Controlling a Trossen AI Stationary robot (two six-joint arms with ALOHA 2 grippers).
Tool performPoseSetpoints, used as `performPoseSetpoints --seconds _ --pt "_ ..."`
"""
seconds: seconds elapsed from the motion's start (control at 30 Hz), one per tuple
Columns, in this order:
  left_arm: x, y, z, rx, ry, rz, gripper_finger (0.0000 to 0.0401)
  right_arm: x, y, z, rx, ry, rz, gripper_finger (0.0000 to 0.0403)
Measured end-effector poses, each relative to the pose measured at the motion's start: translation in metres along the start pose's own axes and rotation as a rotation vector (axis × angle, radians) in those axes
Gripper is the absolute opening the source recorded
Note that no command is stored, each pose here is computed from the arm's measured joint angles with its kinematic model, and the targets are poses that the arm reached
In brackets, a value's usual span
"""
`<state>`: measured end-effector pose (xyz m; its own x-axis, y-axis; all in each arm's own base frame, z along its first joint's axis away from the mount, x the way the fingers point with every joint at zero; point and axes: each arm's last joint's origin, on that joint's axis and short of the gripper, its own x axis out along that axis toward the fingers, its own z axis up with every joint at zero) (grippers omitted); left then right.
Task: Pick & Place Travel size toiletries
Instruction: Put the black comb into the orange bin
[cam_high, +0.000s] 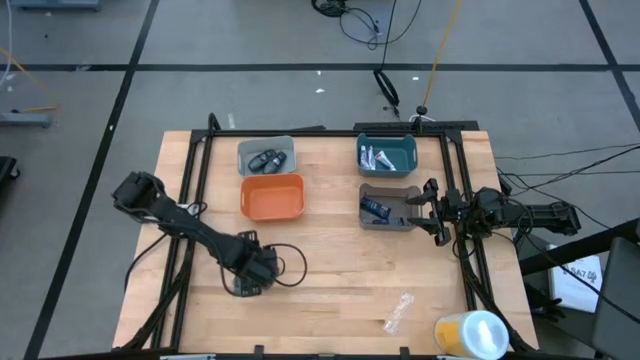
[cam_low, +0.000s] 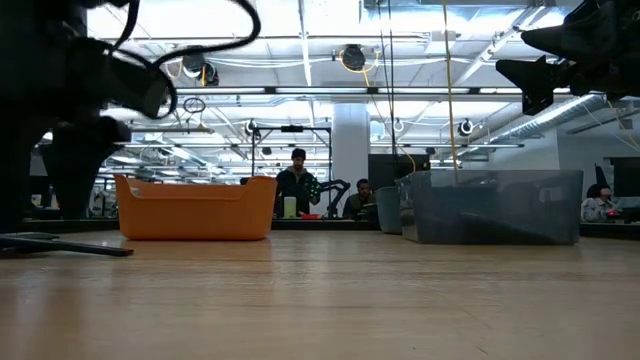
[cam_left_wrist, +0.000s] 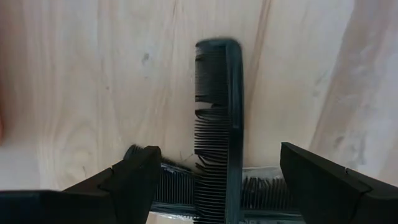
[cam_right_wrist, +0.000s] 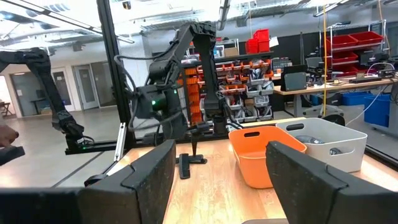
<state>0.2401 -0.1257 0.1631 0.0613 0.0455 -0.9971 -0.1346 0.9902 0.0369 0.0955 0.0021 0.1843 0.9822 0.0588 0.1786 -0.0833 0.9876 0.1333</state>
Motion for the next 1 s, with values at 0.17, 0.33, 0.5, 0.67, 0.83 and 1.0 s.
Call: performPoseSetpoints --seconds 0.17,0.33,0.5,0.67,0.83,1.0 --pt "0.011 -0.002 0.001 -0.015 0.045 0.013 0.0321 0.0 0.0 0.0 0.0 0.0 0.0 0.0238" --pt "0.017 -0.001 0.003 -0.033 0.063 0.026 0.0321 0.0 0.0 0.0 0.0 0.0 0.0 0.0238" --pt "0.019 0.0 0.004 -0.024 0.063 0.024 0.0321 0.0 0.0 0.0 0.0 0.0 0.0 0.0238" --pt "0.021 0.001 0.004 -0.035 0.1 -0.037 0.0321 0.0 0.0 0.0 0.0 0.0 0.0 0.0238" --pt "0.022 0.003 0.005 -0.036 0.127 -0.081 0.0306 0.0 0.0 0.0 0.0 0.0 0.0 0.0238" --pt "0.022 0.007 0.009 -0.038 0.113 -0.086 0.0253 0.0 0.0 0.0 0.0 0.0 0.0 0.0238"
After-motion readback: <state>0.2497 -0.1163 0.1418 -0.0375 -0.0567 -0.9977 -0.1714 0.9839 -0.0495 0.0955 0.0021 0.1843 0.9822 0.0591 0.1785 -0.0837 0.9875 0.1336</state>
